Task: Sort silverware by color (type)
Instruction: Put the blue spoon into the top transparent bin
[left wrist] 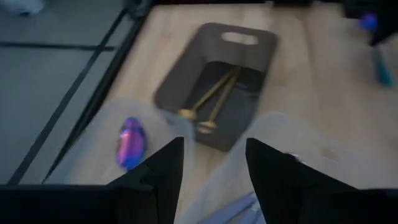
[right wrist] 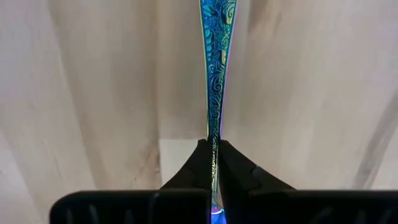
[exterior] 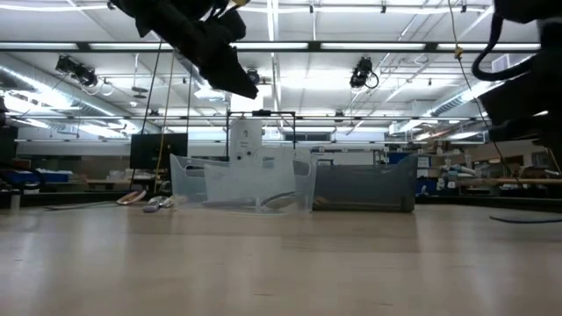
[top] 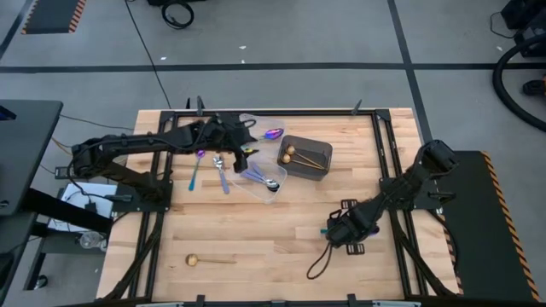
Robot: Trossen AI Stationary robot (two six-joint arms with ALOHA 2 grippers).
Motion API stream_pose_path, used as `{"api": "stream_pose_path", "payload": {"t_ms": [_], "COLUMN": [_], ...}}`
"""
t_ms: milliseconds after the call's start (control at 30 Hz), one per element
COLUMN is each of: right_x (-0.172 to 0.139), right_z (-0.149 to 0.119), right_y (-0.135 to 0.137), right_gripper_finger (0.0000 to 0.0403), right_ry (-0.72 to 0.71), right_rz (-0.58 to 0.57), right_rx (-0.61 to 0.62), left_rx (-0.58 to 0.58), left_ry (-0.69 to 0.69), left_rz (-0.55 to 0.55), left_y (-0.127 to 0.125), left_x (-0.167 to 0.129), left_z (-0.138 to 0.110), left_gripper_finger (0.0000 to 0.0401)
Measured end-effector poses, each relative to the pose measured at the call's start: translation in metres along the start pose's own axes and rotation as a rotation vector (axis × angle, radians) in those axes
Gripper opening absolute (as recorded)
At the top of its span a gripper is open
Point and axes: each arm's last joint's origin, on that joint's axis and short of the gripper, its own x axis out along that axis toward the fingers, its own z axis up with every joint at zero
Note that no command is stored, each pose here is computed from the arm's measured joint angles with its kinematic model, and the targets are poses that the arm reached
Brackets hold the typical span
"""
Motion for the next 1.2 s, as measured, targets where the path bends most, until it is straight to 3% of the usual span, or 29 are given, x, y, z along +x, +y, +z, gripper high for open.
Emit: {"api": "stream_pose_path", "payload": {"t_ms": [300,633,933,1200], "right_x": [-0.004,-0.042,-0.063,-0.074], "right_z": [0.006,0.030,0.050,0.063], "right_y": [-0.014,-0.020,-0.034,-0.053], "right_gripper_finger": [0.0014,0.0014,0.0014,0.0014], "right_ry": [0.031,-0.053,-0.130,-0.174], "right_rz": [-0.013,-0.071,-0.042,-0.023], "right_rx": [0.048,0.052,0.092,0.166], "left_rx": [0.102,0.138,0.235,0.301], "left_ry": [-0.011,-0.023,0.051,0.083], "left_rz": [-0.131,-0.195,-0.252,-0.197], "left_y": [-0.037,-0.060,-0.082,-0.102], "left_x": [-0.001,-0.003,0.019,0.041], "left_z": [0.004,0.005,-0.007,-0.017], "left_gripper_finger": [0.0181,0.0181,0.0181,0.0181]}}
